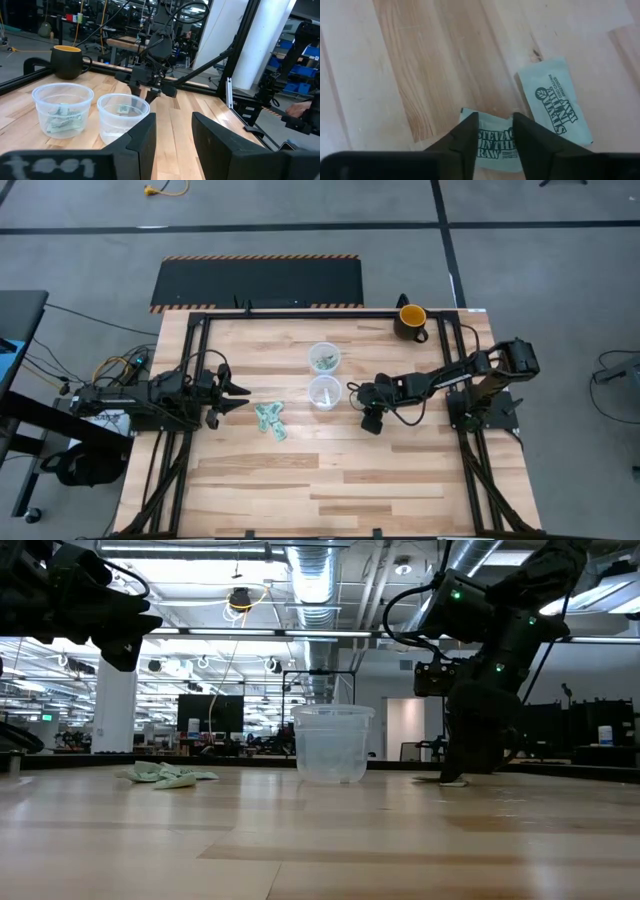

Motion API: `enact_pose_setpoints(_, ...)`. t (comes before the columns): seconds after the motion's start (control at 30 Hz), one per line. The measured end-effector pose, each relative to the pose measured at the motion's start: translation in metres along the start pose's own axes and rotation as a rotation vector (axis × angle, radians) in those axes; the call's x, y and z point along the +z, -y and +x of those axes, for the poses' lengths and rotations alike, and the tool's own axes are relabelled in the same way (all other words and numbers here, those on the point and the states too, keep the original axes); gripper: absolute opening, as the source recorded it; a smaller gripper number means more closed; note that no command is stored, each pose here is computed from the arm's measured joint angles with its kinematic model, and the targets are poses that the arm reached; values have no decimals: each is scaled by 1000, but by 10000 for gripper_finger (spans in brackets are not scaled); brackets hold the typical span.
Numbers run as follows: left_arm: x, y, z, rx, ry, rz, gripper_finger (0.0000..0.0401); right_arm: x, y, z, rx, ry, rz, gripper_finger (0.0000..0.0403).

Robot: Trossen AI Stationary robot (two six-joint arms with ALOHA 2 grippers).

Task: Pick and place items into bin
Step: Put the green stevia packet into the top transparent bin

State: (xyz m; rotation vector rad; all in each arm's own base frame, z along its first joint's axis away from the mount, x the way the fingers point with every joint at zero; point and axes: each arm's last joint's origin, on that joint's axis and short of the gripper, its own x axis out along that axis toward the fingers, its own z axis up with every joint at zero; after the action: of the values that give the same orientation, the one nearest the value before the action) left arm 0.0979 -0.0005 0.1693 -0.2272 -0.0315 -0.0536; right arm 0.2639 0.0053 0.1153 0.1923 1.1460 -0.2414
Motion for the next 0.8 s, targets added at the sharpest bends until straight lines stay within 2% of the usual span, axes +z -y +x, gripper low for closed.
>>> enact_pose_setpoints(0.27, 0, 0, 0, 0, 0, 0, 114, 0, -1, 0, 30, -7, 1, 48)
enact_pose_setpoints(0.47, 0, 0, 0, -1, 0, 0, 114, 11, -6, -5, 105, -17, -3, 10)
enact_pose_setpoints(0.6, 0, 0, 0, 0, 1, 0, 114, 16, -9, -9, 145, -50, -54, 7)
enact_pose_setpoints(0.8, 0, 0, 0, 0, 0, 0, 114, 33, -13, -18, 159, -12, -117, 16)
